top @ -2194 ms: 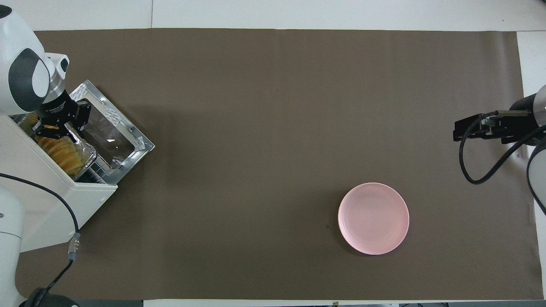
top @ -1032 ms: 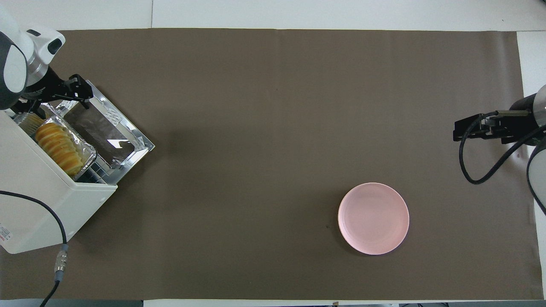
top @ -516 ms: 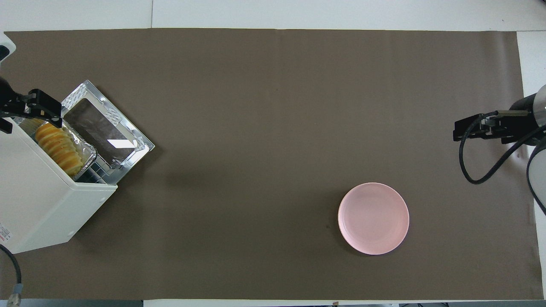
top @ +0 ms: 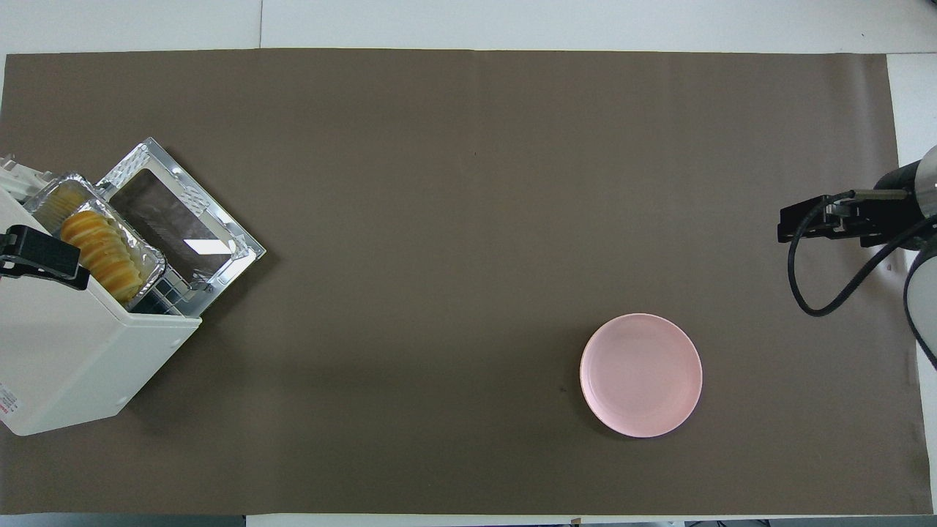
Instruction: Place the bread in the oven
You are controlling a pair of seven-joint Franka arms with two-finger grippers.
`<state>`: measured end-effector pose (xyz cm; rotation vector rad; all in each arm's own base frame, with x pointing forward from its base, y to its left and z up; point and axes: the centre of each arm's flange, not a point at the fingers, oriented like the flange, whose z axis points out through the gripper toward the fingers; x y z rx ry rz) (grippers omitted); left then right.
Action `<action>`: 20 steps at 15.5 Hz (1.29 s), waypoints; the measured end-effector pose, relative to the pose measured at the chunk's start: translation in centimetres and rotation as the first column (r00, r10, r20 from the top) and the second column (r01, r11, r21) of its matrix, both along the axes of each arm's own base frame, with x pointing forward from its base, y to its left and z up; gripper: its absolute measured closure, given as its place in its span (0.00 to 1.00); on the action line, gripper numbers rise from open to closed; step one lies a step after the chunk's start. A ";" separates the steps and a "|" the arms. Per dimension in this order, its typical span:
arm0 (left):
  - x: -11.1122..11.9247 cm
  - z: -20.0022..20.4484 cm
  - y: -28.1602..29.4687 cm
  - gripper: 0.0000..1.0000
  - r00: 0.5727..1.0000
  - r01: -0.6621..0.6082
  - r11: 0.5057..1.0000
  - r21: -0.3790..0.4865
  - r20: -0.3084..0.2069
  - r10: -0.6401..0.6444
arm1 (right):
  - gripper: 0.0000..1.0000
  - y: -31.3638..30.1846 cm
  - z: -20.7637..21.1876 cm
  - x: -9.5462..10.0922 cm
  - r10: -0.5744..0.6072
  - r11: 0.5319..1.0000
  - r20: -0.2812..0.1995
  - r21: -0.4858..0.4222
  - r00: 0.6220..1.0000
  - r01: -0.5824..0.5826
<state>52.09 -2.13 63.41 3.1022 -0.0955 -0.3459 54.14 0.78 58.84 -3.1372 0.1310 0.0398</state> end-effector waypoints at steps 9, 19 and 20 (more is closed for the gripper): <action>0.1 -0.4 -1.3 0.00 0.997 0.069 0.998 -0.010 0.019 -0.069 | 0.00 0.0 0.0 0.0 0.000 1.000 0.000 0.000 1.000 0.000; 1.8 -2.6 -1.5 0.00 0.996 0.084 0.996 -0.011 0.024 -0.084 | 0.00 0.0 0.0 0.0 0.000 1.000 0.000 0.000 1.000 0.000; 2.2 -3.2 -1.6 0.00 0.996 0.093 0.996 -0.010 0.018 -0.093 | 0.00 0.0 0.0 0.0 0.000 1.000 0.000 0.000 1.000 0.000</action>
